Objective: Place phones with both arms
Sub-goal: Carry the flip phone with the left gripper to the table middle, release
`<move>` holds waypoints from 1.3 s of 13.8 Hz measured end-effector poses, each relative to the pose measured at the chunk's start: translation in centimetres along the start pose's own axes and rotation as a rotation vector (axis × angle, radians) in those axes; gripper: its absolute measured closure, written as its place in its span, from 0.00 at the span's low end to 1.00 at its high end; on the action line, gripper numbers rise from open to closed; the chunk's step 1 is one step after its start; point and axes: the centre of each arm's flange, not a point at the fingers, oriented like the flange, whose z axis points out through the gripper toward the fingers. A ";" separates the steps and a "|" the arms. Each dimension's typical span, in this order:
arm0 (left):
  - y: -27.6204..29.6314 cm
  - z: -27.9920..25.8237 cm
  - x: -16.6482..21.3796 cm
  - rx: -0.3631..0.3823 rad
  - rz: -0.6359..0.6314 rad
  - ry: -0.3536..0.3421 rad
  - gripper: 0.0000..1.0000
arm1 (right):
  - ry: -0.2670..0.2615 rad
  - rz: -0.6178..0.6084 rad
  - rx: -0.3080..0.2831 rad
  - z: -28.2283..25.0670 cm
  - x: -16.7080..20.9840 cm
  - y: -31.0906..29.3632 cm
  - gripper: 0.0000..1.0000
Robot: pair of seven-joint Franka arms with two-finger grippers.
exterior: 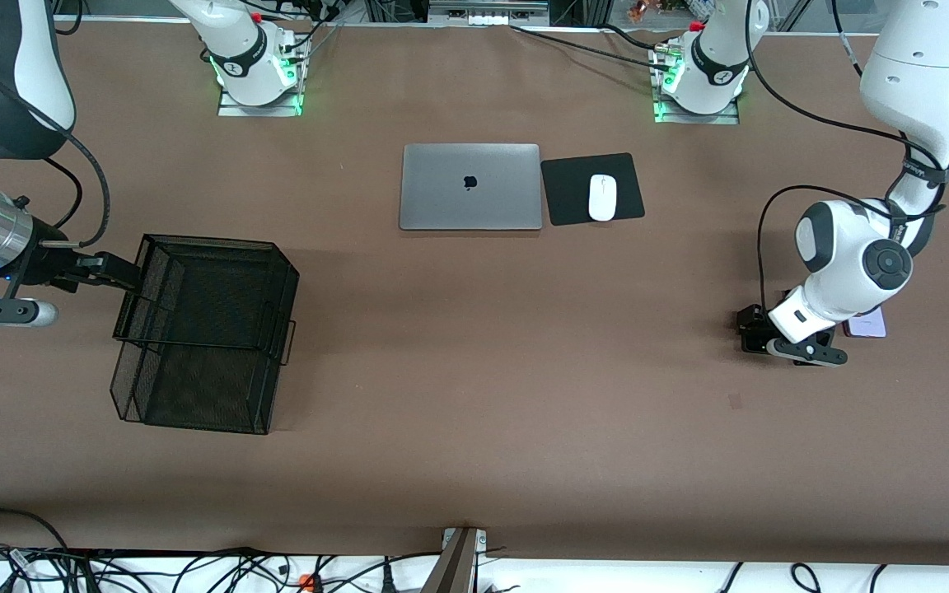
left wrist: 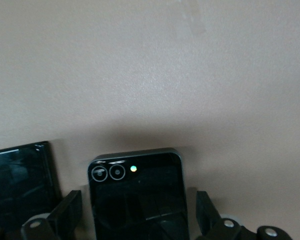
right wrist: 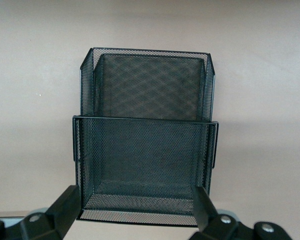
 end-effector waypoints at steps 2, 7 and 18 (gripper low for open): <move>0.2 0.9 -0.5 0.002 0.000 0.018 0.00 | 0.001 0.000 0.000 0.0 0.0 0.0 0.00; 0.4 1.5 -1.0 0.008 -0.004 0.047 0.06 | 0.002 0.000 0.000 0.0 0.0 0.0 0.00; 1.2 -2.7 3.1 -0.005 -0.119 -0.020 0.19 | -0.001 0.000 0.001 0.2 0.1 0.0 0.00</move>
